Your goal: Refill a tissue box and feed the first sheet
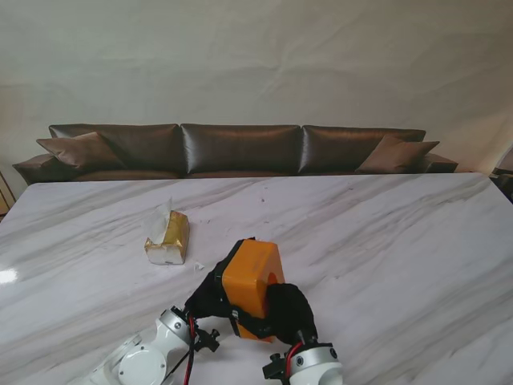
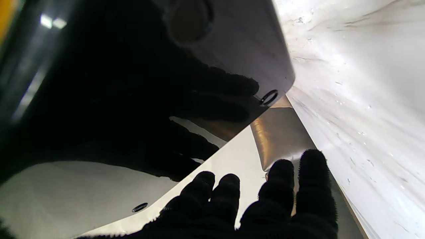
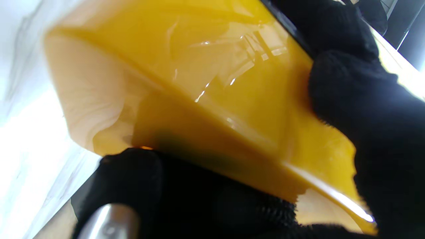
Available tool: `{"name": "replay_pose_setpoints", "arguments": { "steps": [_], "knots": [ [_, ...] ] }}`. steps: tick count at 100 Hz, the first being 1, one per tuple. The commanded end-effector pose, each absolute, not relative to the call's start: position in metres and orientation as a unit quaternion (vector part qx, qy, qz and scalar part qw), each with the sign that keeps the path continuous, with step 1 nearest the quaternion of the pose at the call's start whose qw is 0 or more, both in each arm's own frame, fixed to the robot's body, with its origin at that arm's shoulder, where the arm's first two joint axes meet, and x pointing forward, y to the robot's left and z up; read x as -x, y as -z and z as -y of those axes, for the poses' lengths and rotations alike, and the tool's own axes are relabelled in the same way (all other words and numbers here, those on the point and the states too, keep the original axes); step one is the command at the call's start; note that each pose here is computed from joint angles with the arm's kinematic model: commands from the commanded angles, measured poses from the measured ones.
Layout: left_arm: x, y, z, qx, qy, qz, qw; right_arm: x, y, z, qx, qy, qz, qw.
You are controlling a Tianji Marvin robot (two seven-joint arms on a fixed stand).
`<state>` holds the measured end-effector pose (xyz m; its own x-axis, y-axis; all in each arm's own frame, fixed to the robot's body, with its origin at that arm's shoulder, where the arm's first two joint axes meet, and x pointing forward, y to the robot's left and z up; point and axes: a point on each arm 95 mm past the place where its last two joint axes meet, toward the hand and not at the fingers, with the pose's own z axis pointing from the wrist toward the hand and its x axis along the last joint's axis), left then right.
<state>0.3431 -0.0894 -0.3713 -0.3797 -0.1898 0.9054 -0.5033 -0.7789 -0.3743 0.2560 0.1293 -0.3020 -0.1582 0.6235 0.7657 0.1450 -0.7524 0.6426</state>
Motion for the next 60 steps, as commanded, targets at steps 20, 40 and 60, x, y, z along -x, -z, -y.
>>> {"name": "replay_pose_setpoints", "arguments": {
  "steps": [20,40,60],
  "knots": [
    [-0.344,0.367,0.104,-0.545,-0.77,0.303,0.131,-0.231,0.299,-0.148,-0.622,-0.711,-0.318,0.081],
    [-0.342,0.364,0.111,-0.538,-0.759,0.328,0.164,-0.224,0.301,-0.154,-0.61,-0.717,-0.332,0.06],
    [-0.34,0.363,0.118,-0.535,-0.746,0.337,0.21,-0.226,0.299,-0.158,-0.606,-0.721,-0.33,0.061]
  ]
}}
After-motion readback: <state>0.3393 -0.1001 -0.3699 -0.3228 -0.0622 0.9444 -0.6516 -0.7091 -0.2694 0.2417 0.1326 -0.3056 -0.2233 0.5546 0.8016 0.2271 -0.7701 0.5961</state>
